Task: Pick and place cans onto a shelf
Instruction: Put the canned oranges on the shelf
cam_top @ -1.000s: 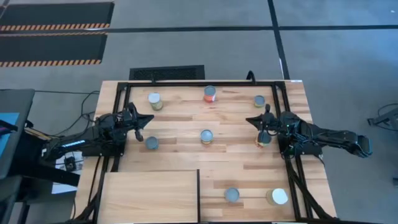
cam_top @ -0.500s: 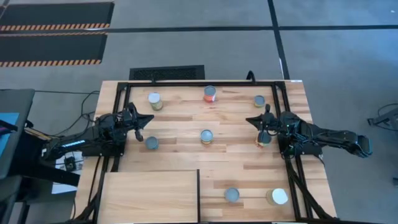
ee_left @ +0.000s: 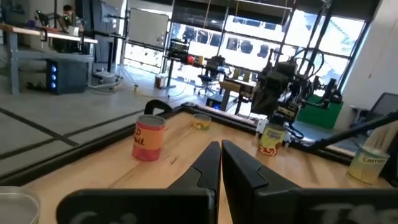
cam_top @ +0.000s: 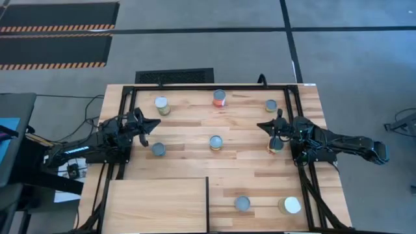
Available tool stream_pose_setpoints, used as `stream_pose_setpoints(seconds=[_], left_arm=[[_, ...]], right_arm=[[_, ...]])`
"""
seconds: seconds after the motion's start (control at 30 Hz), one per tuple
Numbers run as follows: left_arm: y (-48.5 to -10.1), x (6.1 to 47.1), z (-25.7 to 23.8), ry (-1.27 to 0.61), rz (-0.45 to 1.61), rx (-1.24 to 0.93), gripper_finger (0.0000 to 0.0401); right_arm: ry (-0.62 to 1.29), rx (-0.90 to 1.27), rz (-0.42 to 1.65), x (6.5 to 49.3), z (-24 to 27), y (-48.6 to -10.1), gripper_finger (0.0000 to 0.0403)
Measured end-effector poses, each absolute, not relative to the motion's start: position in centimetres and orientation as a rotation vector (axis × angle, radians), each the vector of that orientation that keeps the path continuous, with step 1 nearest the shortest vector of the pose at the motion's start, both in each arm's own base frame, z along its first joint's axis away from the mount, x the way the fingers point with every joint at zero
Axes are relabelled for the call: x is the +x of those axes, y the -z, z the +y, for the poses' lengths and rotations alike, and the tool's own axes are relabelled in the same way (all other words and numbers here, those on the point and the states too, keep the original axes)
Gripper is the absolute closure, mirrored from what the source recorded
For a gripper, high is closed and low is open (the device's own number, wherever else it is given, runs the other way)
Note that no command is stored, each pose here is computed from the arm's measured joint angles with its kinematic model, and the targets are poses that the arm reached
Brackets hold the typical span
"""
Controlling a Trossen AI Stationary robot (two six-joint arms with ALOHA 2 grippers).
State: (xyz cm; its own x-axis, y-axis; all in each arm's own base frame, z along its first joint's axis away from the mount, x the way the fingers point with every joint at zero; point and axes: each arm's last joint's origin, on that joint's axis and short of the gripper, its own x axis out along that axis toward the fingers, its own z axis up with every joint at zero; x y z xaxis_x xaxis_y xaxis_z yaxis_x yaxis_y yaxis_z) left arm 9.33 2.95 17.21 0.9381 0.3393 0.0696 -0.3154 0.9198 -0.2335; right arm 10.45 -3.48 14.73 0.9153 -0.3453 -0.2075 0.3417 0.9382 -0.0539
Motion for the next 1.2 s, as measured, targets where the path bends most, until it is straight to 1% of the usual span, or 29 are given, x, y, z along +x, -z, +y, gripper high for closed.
stream_pose_setpoints(seconds=[0.1,0.27,0.33,0.47,0.63,0.8,1.0,1.2], left_arm=[[-17.4,9.3,2.9,-0.331,-0.126,-0.226,0.0397],[-18.2,9.5,2.7,-0.234,-0.178,-0.191,0.0398],[-18.4,9.7,2.8,-0.241,-0.14,-0.168,0.04],[-20.2,10.6,3.0,-0.243,-0.141,-0.139,0.0401],[-21.7,12.8,3.8,-0.287,-0.017,-0.109,0.0401],[-23.2,15.7,4.8,-0.331,0.182,-0.068,0.0401],[-25.2,18.3,7.4,-0.456,0.557,-0.081,0.0401],[-26.2,19.4,9.9,-0.555,0.915,-0.14,0.0399]], right_arm=[[0.353,-0.016,0.216,10.4,-3.5,-14.7,0.0374],[0.354,-0.017,0.216,10.5,-3.5,-14.7,0.0374],[0.353,-0.017,0.217,10.5,-3.5,-14.7,0.0374],[0.354,-0.016,0.216,10.4,-3.5,-14.7,0.0373],[0.354,-0.017,0.217,10.4,-3.5,-14.7,0.0374],[0.354,-0.016,0.217,10.4,-3.5,-14.7,0.0374],[0.354,-0.017,0.216,10.4,-3.5,-14.7,0.0373],[0.354,-0.016,0.217,10.5,-3.5,-14.7,0.0374]])
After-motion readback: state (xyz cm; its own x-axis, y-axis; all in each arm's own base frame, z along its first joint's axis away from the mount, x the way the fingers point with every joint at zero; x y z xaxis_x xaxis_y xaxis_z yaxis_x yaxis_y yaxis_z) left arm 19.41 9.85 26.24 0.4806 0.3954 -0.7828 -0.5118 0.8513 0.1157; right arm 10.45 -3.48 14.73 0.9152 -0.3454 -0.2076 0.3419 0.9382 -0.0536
